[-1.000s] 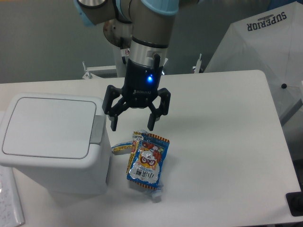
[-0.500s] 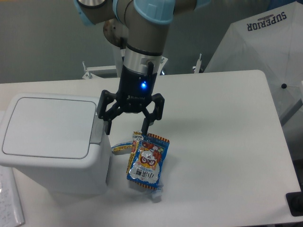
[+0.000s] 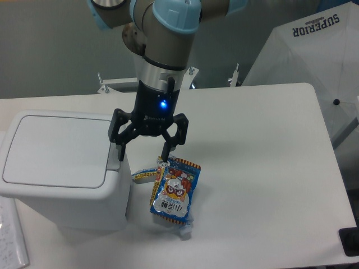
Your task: Open the trash can
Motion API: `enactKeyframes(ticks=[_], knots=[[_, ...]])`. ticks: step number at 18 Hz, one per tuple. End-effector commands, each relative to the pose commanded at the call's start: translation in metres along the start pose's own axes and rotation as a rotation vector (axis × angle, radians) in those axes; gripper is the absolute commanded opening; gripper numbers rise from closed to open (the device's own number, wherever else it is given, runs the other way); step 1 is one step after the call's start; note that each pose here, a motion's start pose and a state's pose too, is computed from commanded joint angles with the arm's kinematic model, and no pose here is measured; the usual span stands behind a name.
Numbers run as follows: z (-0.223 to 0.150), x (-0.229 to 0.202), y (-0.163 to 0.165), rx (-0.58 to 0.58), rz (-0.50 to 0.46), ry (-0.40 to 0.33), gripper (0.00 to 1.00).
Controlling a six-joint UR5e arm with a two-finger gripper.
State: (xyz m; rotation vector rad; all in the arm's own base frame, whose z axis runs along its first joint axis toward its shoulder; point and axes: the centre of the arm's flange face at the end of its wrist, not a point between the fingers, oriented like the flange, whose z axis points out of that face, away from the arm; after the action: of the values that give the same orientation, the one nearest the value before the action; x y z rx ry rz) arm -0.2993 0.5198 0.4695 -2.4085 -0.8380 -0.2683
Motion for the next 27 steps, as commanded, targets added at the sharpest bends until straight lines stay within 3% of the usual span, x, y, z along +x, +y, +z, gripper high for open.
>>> enactKeyframes(ticks=[18, 23, 27], knots=[[0.005, -0.003, -0.001, 0.0, 0.006, -0.003, 1.0], [-0.035, 0.005, -0.03, 0.138, 0.06, -0.019, 1.0], [-0.083, -0.046, -0.054, 0.252, 0.012, -0.086, 1.0]])
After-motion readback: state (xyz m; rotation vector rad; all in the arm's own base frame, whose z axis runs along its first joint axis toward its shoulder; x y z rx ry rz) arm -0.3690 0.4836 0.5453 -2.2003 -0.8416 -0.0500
